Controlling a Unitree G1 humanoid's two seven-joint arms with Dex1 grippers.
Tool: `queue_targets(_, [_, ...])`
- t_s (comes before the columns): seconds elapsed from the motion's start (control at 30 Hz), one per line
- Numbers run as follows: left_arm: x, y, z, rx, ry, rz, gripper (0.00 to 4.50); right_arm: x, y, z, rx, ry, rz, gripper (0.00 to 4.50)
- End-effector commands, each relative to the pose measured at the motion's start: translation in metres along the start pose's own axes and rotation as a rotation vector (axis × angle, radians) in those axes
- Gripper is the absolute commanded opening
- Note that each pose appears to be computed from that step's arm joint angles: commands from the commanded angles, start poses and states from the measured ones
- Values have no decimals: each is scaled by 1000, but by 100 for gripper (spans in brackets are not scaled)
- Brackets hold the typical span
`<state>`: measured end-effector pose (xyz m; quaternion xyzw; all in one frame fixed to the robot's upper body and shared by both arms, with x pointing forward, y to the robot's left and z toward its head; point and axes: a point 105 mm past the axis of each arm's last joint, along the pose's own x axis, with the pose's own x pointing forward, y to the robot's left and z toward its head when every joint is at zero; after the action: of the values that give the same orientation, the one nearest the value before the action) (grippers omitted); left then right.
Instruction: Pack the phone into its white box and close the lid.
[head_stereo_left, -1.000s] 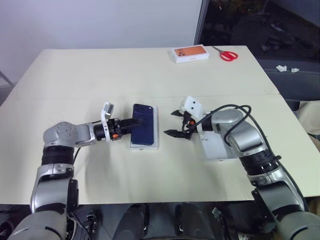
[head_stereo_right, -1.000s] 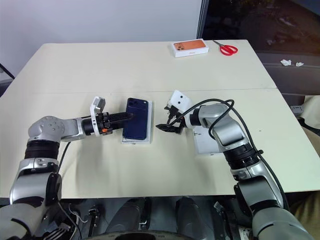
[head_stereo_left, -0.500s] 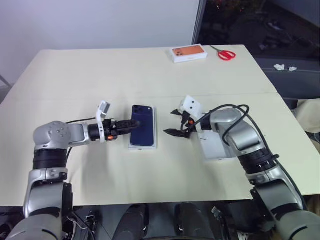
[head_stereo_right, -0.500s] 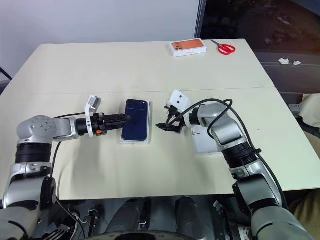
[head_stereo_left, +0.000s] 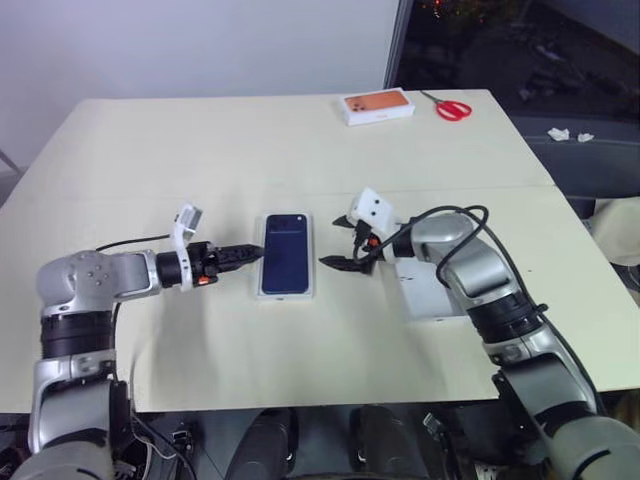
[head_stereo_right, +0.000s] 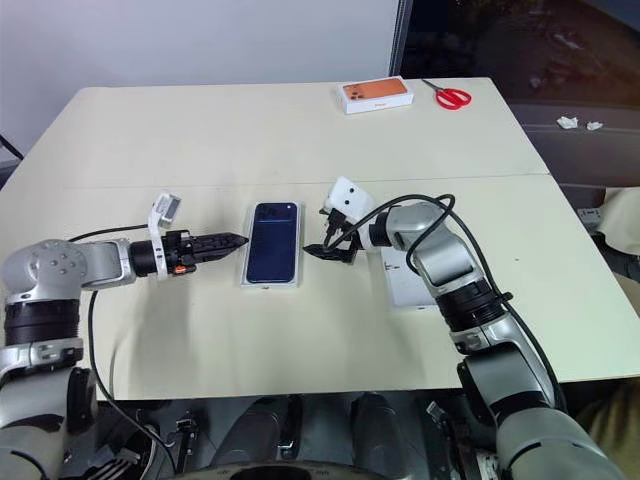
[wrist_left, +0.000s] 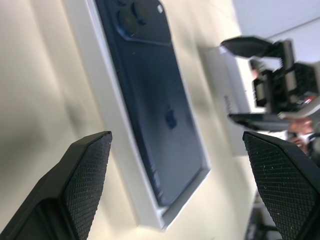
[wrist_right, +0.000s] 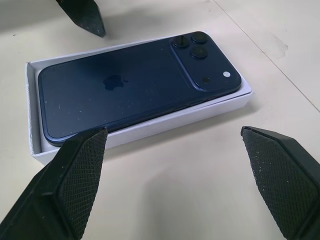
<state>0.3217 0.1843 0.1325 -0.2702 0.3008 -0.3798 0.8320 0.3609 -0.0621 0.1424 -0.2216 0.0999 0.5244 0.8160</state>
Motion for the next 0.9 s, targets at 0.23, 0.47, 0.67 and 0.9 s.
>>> queue_targets(0.23, [-22, 6, 48, 226, -304, 91, 442, 22, -3, 40, -104, -122, -79, 450])
queue_targets(0.47, [-24, 0, 43, 347, -345, 75, 450, 36, -6, 50, -110, -146, -131, 171])
queue_targets(0.67, [-25, 1, 41, 325, -356, 67, 450, 53, -15, 47, -184, -103, -236, 6])
queue_targets(0.9, [-19, -6, 39, 341, -360, 47, 450, 76, -23, 48, -252, -68, -293, 6])
